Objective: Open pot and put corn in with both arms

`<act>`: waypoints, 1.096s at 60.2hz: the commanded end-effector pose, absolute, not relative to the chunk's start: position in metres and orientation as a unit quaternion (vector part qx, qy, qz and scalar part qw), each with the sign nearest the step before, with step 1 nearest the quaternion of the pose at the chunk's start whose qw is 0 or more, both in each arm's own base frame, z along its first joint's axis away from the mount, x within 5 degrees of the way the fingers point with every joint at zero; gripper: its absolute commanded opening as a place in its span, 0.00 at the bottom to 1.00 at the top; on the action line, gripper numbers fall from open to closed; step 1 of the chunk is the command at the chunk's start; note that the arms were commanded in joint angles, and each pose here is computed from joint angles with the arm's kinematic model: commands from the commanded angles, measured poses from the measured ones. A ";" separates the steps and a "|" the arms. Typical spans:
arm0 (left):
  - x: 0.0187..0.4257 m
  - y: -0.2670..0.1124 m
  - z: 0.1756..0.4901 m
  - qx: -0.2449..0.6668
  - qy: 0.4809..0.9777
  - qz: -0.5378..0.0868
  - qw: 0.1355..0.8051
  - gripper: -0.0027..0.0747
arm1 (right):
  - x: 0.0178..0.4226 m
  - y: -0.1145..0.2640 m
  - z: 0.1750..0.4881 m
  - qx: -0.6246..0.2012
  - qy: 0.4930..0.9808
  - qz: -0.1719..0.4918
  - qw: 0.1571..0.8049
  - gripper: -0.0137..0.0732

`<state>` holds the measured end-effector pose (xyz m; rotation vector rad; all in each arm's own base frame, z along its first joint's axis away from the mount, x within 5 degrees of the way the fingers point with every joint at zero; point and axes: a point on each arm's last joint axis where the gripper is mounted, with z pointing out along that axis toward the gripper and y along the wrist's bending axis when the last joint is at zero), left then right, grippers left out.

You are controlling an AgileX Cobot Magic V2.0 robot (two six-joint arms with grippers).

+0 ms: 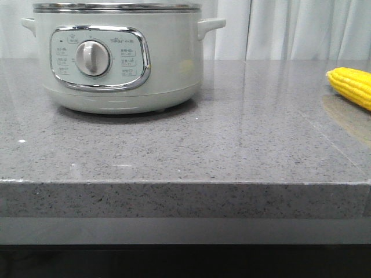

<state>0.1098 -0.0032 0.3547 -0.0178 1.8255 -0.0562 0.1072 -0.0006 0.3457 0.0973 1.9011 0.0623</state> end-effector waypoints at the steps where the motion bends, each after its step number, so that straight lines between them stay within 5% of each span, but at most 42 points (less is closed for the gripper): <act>1: 0.115 -0.002 0.371 -0.002 0.761 -0.009 0.648 0.01 | 0.112 0.000 0.360 0.039 0.789 0.029 0.612 0.12; 6: 0.116 -0.002 0.371 -0.002 0.762 -0.009 0.648 0.08 | 0.112 0.000 0.360 0.039 0.790 0.029 0.612 0.26; 10: 0.117 -0.002 0.371 -0.002 0.760 -0.009 0.649 0.21 | 0.112 0.000 0.360 0.039 0.790 0.029 0.612 0.47; 15: 0.118 -0.002 0.372 -0.002 0.755 -0.010 0.656 0.50 | 0.112 0.000 0.360 0.039 0.790 0.029 0.612 0.75; 20: 0.120 -0.002 0.373 -0.004 0.752 -0.014 0.659 0.71 | 0.112 0.000 0.360 0.039 0.790 0.029 0.611 0.86; 25: 0.125 -0.004 0.373 -0.015 0.750 -0.037 0.660 0.77 | 0.112 0.000 0.360 0.039 0.790 0.029 0.611 0.88; 66: 0.232 -0.107 0.405 0.129 0.720 -0.172 0.660 0.76 | 0.112 0.000 0.360 0.039 0.790 0.029 0.611 0.88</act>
